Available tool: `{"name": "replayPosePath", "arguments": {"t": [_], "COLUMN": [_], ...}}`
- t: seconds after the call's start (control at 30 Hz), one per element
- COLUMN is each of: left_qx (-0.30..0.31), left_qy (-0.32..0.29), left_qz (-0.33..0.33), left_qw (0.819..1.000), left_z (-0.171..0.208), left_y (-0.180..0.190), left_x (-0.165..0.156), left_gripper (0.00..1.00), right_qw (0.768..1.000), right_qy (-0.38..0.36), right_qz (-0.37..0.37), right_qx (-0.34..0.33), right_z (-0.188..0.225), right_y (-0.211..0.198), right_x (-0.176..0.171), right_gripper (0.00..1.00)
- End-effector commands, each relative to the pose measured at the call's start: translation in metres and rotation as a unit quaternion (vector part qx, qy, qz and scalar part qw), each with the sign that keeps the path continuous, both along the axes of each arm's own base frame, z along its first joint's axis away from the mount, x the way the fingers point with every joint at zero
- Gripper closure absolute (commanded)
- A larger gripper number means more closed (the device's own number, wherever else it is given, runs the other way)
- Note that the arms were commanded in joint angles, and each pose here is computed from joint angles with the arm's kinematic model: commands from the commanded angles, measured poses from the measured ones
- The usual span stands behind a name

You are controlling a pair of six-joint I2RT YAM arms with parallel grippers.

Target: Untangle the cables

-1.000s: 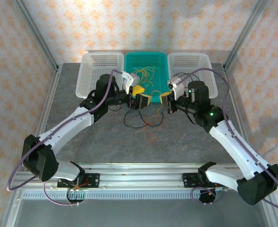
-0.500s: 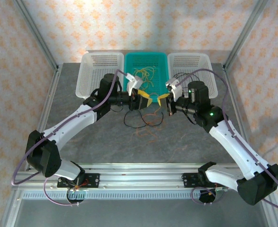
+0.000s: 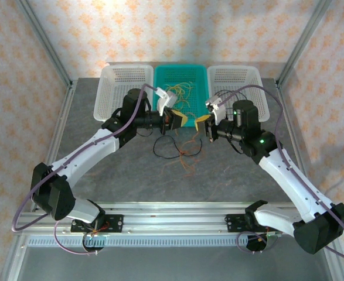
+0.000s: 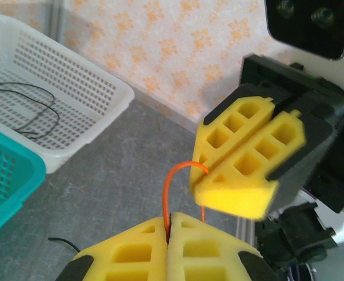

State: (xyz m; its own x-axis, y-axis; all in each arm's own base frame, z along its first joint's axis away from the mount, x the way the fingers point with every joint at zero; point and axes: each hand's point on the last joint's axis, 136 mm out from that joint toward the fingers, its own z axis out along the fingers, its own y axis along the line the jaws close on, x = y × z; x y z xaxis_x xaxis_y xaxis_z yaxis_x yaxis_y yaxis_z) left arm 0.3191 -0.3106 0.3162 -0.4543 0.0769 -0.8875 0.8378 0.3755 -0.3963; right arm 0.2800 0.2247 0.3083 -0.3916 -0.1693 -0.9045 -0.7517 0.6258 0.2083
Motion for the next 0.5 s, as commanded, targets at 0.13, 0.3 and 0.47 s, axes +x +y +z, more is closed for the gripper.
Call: {"name": "replayPosePath", "arguments": {"t": [0.13, 0.3, 0.47], "left_qx": [-0.009, -0.009, -0.003], "left_qy": [-0.043, -0.046, -0.041], "left_qz": [0.114, 0.189, 0.291], "left_qw": [0.993, 0.981, 0.956], "left_z": [0.054, 0.063, 0.067], "left_y": [0.029, 0.051, 0.089], "left_x": [0.021, 0.035, 0.058], "left_gripper": [1.0, 1.0, 1.0], "right_qw": [0.998, 0.997, 0.993], "right_qy": [-0.047, -0.059, -0.073], "right_qz": [-0.011, -0.039, -0.068], "right_qx": [0.042, 0.039, 0.066], "right_z": [0.043, 0.046, 0.057], "right_y": [0.009, 0.017, 0.029], "right_x": [0.014, 0.025, 0.034], "right_gripper": [0.41, 0.35, 0.35]}}
